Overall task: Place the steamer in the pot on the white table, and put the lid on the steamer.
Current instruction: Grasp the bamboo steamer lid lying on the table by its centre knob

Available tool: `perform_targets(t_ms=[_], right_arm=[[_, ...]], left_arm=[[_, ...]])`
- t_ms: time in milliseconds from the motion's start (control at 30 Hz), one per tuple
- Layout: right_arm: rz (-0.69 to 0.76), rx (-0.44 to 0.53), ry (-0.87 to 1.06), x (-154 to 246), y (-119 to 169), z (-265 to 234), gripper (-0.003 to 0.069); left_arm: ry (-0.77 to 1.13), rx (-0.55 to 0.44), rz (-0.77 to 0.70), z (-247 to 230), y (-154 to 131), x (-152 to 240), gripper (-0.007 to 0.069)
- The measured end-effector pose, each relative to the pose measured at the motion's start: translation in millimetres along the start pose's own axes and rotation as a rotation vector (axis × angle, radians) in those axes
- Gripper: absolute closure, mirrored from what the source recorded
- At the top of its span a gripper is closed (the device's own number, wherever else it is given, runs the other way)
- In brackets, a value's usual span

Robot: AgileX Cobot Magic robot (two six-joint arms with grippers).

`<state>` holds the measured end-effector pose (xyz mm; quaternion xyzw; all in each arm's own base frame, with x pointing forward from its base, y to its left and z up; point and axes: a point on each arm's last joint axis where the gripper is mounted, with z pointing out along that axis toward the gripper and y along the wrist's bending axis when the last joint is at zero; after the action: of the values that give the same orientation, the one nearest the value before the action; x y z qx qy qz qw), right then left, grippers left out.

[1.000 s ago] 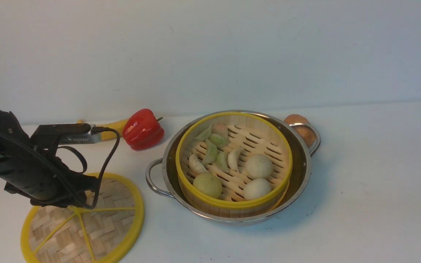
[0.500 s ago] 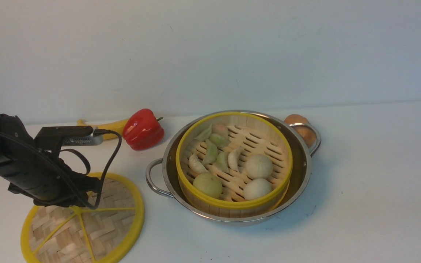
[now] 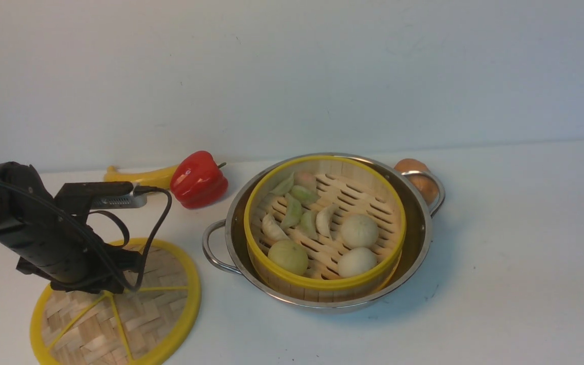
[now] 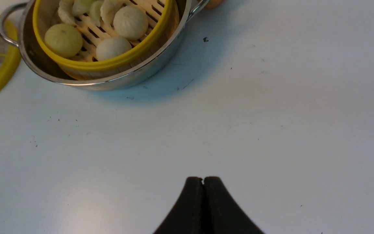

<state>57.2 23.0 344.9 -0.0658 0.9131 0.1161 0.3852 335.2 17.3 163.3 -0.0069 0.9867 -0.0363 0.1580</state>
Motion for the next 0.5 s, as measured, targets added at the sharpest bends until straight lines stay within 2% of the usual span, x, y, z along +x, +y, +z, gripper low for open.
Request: perform_targets(t_ms=[267, 500], right_arm=[[0.011, 0.0, 0.0, 0.0, 0.0, 0.0, 0.0661], [0.018, 0.0, 0.0, 0.0, 0.0, 0.0, 0.0661]], left_arm=[[0.018, 0.005, 0.0, -0.9, -0.5, 0.5, 0.0492], [0.047, 0.013, 0.003, -3.2, -1.1, -2.8, 0.0503]])
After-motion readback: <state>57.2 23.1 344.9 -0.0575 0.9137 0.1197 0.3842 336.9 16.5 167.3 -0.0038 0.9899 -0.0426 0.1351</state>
